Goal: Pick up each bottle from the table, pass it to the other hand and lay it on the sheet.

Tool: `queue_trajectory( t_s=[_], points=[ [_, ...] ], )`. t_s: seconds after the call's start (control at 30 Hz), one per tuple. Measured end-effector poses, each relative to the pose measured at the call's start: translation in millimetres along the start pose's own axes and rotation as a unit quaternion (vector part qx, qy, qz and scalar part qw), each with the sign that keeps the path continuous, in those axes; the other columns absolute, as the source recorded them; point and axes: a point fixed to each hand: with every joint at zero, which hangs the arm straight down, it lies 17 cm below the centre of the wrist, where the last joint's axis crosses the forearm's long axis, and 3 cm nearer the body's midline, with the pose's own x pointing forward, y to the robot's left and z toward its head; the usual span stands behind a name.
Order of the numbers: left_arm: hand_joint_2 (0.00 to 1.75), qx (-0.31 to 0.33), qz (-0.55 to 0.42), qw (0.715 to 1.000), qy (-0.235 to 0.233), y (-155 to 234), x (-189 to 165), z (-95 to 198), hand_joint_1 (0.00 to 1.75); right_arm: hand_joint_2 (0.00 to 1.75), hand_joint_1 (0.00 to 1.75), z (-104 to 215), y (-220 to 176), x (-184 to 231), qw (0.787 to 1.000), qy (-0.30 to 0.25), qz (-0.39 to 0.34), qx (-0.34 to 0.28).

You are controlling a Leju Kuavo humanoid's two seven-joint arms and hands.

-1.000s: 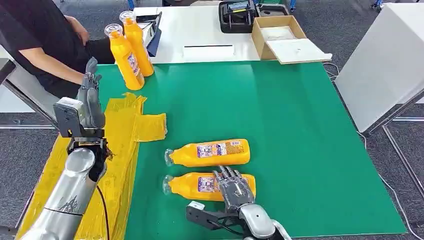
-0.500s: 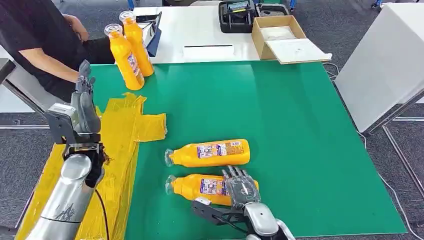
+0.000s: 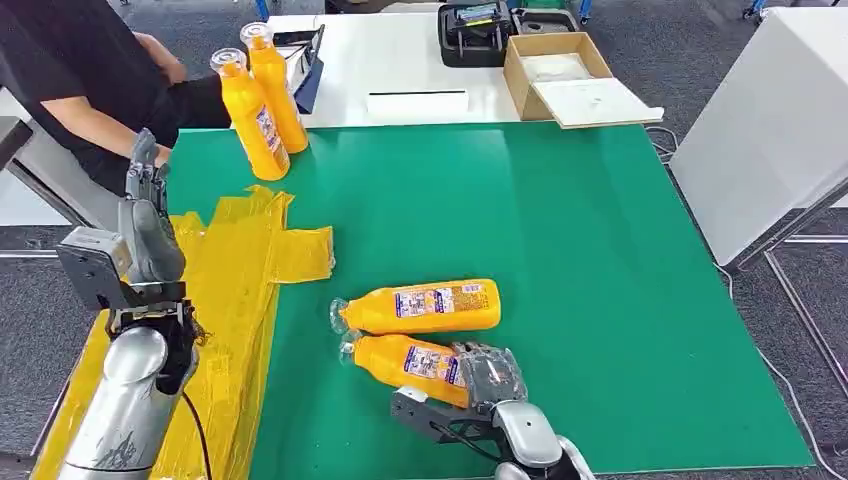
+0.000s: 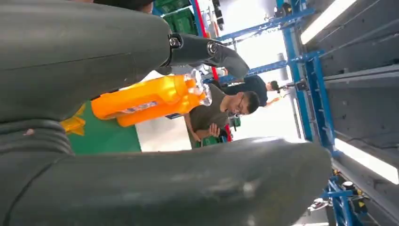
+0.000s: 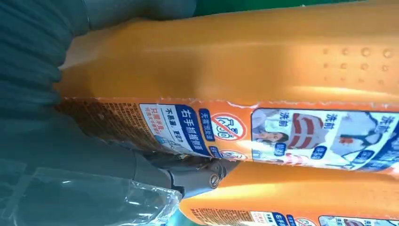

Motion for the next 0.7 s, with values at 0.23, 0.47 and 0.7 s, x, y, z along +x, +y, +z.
queue_trajectory(
  t_s=[0.23, 0.47, 0.7],
  points=[
    [0.0, 0.003, 0.001, 1.0, -0.006, 2, 5, -2, 0.0, 1.75, 1.75, 2, 1, 1, 1.0, -0.001, -0.001, 0.0],
    [0.0, 0.001, -0.001, 1.0, -0.004, 2, 5, -2, 0.0, 1.75, 1.75, 4, 1, 3, 1.0, -0.003, -0.009, 0.002],
    [0.0, -0.022, 0.024, 0.999, 0.017, -6, -3, -3, 0.0, 1.75, 1.75, 16, -17, 34, 0.989, -0.095, -0.112, 0.014]
  ],
)
